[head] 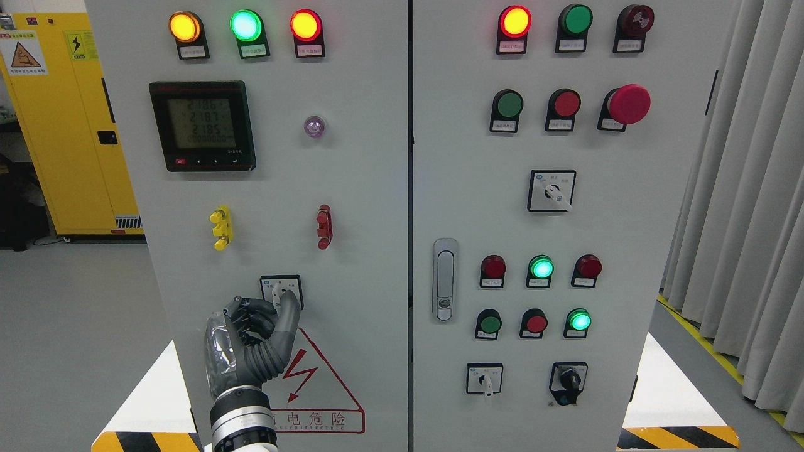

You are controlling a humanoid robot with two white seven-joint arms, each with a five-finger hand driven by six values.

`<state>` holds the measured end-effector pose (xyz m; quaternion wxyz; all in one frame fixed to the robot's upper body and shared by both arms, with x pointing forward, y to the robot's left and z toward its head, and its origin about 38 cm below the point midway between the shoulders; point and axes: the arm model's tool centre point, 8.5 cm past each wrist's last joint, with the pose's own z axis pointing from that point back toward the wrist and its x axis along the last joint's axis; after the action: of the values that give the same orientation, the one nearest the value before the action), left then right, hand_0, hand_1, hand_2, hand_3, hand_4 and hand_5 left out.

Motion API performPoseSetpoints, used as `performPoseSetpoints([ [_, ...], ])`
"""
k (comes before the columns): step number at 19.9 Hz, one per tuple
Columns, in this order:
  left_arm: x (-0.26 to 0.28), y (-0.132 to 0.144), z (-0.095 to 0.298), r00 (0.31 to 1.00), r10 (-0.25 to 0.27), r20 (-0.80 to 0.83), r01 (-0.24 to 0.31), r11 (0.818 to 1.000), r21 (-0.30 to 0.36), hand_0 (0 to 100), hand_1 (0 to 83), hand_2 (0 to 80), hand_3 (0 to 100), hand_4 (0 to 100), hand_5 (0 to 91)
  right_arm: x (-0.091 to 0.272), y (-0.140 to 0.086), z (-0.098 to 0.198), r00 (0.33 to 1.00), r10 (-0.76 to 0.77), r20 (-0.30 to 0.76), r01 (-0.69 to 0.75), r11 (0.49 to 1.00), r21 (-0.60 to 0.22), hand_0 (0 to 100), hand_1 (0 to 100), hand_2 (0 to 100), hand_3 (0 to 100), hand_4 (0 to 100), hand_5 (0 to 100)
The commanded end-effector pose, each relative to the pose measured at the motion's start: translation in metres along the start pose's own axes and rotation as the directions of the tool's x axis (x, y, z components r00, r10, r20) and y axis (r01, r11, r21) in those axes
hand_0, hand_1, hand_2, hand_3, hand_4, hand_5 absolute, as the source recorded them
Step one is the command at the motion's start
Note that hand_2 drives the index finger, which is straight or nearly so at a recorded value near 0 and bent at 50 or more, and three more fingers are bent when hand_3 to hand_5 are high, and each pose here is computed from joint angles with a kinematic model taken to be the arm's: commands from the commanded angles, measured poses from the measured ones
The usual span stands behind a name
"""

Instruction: Turn on light switch 1

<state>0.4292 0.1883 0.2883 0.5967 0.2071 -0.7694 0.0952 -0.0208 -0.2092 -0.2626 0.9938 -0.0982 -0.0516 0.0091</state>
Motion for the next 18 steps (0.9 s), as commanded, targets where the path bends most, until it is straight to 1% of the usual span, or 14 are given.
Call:
performPoseSetpoints([
  [1, 0.0008, -0.0012, 0.0004, 1.000, 0.001, 0.004, -0.001, 1.000, -0.005, 41, 64.6, 66.4, 91, 86, 80.6, -0.0007, -0.0002, 0.0000, 1.000, -0.028, -0.007, 0.028, 1.000, -0.003, 0, 50, 4, 0, 0, 0],
  [10, 0.0003, -0.0017, 0.0009, 1.000, 0.002, 0.003, -0.002, 1.000, -0.007, 51, 63.7, 66.2, 92, 86, 81.1, -0.0007, -0.0002, 0.0000, 1.000, -0.028, -0.007, 0.028, 1.000, -0.003, 0, 50, 4, 0, 0, 0],
  [18, -0.0002, -0.0019, 0.0008, 1.000, 0.002, 0.001, -0.002, 1.000, -0.008, 54, 60.4, 66.4, 92, 86, 81.5, -0.0016, -0.0002, 0.0001, 1.000, -0.028, -0.009, 0.028, 1.000, -0.003, 0, 50, 4, 0, 0, 0],
])
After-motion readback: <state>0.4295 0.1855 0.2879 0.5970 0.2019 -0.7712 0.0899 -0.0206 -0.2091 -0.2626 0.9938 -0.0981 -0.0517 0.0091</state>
